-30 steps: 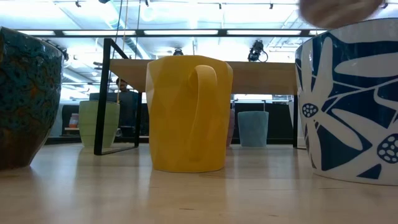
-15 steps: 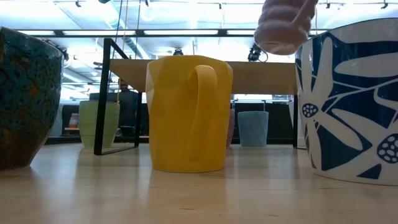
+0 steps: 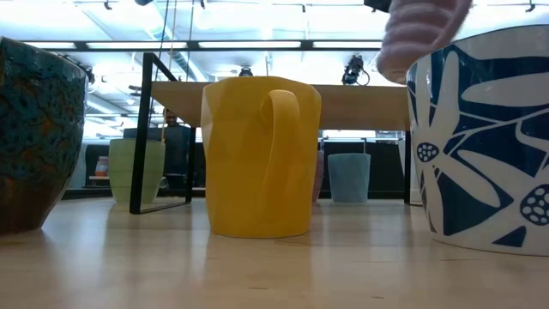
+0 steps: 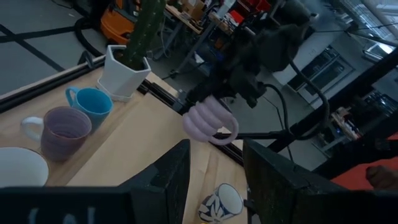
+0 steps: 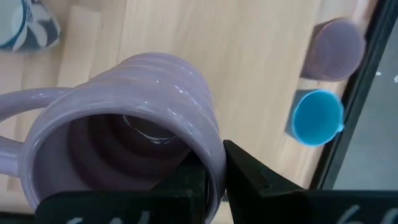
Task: Place coffee mugs
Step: Put the bottom violet mug on the shelf
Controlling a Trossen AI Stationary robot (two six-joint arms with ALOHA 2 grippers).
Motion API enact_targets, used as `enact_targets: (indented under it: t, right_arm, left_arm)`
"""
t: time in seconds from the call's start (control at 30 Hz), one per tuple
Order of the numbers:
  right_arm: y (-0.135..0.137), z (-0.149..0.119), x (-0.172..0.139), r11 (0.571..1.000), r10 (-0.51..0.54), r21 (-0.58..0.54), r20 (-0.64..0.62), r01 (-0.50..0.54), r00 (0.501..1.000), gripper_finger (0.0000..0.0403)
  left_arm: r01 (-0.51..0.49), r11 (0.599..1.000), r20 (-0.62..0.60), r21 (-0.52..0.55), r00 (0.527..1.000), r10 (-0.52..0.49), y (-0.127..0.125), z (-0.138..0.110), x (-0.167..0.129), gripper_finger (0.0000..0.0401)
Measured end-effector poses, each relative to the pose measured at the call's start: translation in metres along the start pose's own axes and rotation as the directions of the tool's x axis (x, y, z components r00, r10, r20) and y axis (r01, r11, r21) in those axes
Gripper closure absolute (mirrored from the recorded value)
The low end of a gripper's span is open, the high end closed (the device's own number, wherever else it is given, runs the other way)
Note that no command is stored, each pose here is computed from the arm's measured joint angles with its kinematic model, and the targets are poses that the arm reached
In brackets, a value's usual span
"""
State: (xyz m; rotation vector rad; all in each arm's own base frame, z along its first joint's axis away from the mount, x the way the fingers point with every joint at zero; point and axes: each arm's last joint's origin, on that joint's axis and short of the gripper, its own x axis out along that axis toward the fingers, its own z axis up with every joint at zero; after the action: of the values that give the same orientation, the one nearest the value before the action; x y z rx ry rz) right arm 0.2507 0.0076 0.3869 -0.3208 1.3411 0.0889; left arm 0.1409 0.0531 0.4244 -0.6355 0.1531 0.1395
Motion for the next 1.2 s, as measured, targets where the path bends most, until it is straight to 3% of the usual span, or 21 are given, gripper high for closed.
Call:
enact_targets:
  t: [0.27, 0.87, 1.2]
  right_arm:
    - [0.005, -0.01, 0.018, 0.999, 0.015, -0.031, -0.08, -0.017, 0.997, 0.036]
    - [0.0, -0.011, 0.02, 0.998, -0.014, -0.062, -0.094, 0.008, 0.996, 0.0356]
    - [-0.001, -0.007, 0.022, 0.999, -0.02, -0.036, -0.058, 0.017, 0.998, 0.0317]
  left_arm:
    - [-0.023, 1.0, 0.014, 0.001, 1.0, 0.023, 0.001, 0.0, 0.0, 0.0248]
    - [-0.023, 1.0, 0.014, 0.001, 1.0, 0.023, 0.001, 0.0, 0.0, 0.0248]
    - [-0.023, 1.0, 0.014, 0.001, 1.0, 0.023, 0.001, 0.0, 0.0, 0.0248]
